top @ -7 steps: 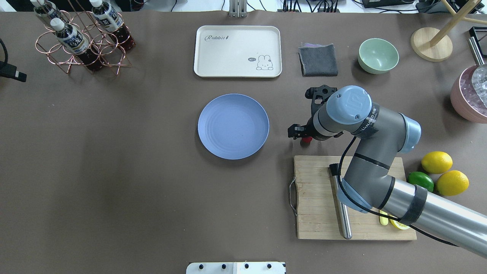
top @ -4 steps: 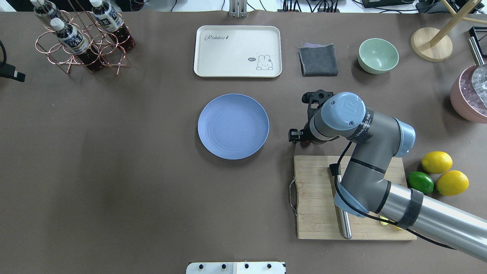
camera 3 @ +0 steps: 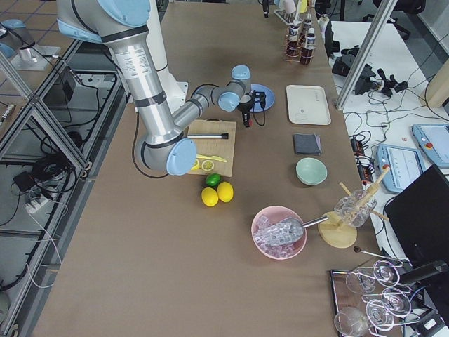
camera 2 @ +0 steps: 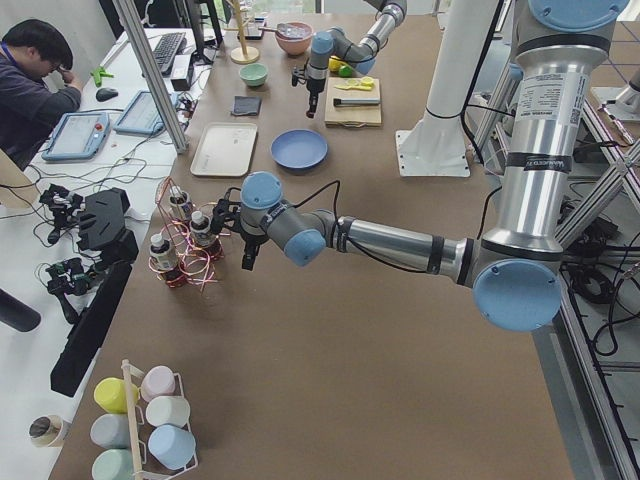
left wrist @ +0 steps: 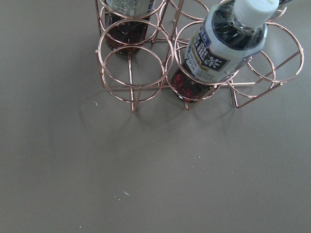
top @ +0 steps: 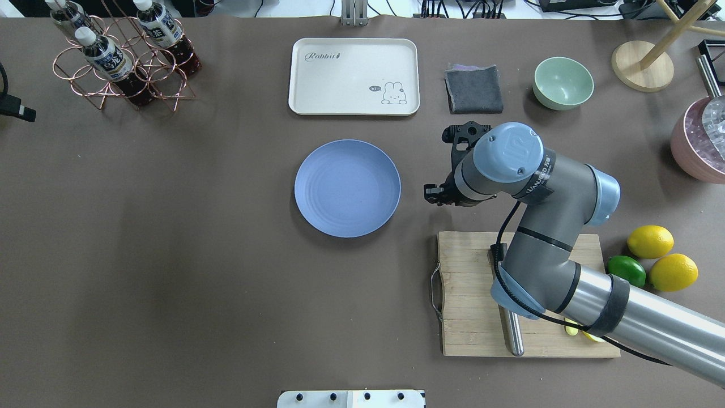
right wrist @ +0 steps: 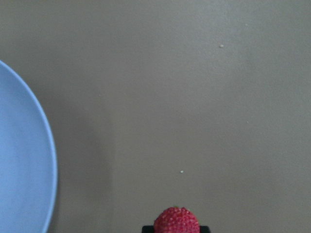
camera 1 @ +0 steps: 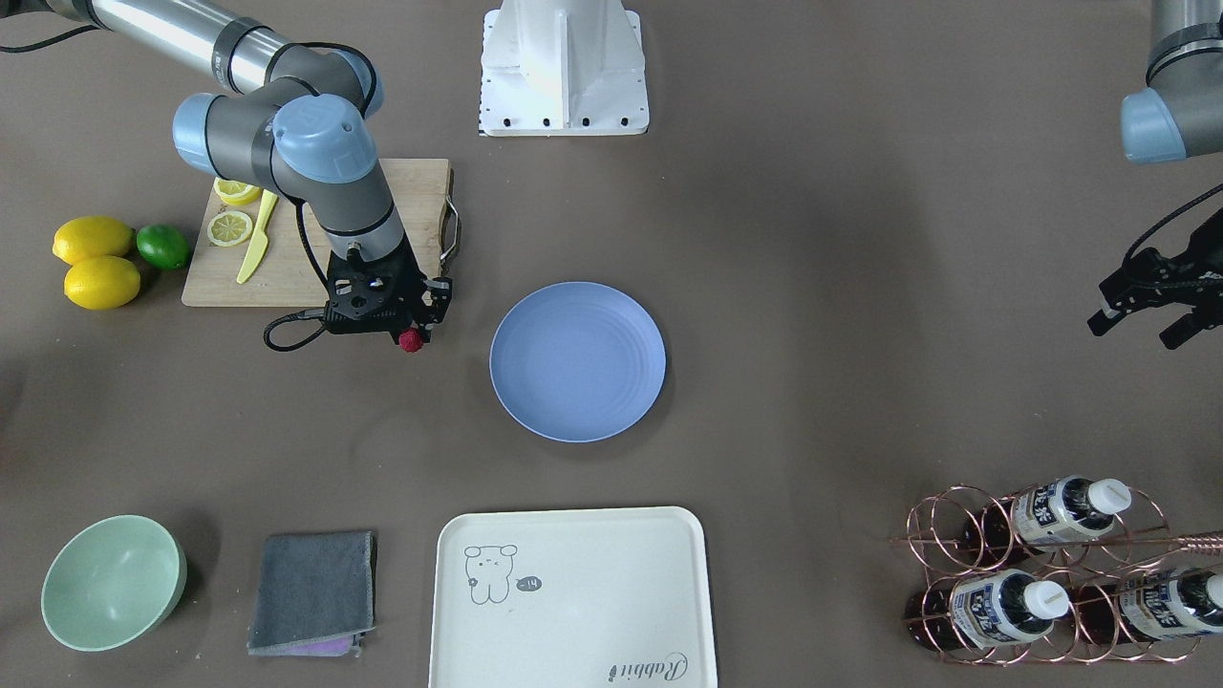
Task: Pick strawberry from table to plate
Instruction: 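Grasp the strawberry with the right gripper and lift it, then carry the strawberry over the blue plate and release it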
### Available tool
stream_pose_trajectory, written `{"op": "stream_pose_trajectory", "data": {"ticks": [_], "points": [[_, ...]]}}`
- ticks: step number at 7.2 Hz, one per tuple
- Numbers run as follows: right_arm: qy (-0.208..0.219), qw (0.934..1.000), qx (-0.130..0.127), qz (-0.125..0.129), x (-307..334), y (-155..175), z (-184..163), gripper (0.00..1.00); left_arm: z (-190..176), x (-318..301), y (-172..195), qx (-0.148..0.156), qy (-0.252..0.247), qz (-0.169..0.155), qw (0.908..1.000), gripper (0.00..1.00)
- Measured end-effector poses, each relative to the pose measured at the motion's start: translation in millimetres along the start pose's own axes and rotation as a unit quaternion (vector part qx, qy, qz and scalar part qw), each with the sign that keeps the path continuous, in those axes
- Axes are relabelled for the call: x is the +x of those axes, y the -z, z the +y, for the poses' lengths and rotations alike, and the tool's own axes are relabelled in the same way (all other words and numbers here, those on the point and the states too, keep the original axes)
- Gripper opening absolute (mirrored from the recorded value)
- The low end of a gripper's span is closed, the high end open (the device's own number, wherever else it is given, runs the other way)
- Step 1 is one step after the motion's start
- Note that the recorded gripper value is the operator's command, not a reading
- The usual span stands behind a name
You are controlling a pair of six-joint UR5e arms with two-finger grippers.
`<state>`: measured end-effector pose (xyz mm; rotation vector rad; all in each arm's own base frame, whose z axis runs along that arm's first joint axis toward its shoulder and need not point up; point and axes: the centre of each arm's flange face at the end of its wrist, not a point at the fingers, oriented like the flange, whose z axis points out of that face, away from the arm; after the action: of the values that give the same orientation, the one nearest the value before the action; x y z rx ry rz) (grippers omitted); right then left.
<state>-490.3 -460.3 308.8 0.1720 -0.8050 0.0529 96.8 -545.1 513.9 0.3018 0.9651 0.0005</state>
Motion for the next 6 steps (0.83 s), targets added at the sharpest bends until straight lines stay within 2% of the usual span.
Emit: {"op": "stream_pose_trajectory", "data": {"ticks": [3, 5, 6], "points": [[-0.011, 0.9999, 0.005, -0.012, -79.3, 51.1, -22.7, 0.00, 7.6, -9.8, 0.4, -0.003, 0.003, -0.002, 1.0000, 0.98], [-0.026, 0.9995, 0.007, -0.017, -125.5, 54.2, -41.1, 0.00, 17.4, -26.3, 3.0, -0.006, -0.004, -0.009, 0.9999, 0.98], [-0.029, 0.9993, 0.010, -0.022, -141.8, 43.4, -50.3, 0.00, 21.3, -33.1, 4.4, -0.007, -0.004, -0.012, 0.9999, 0.98]]}}
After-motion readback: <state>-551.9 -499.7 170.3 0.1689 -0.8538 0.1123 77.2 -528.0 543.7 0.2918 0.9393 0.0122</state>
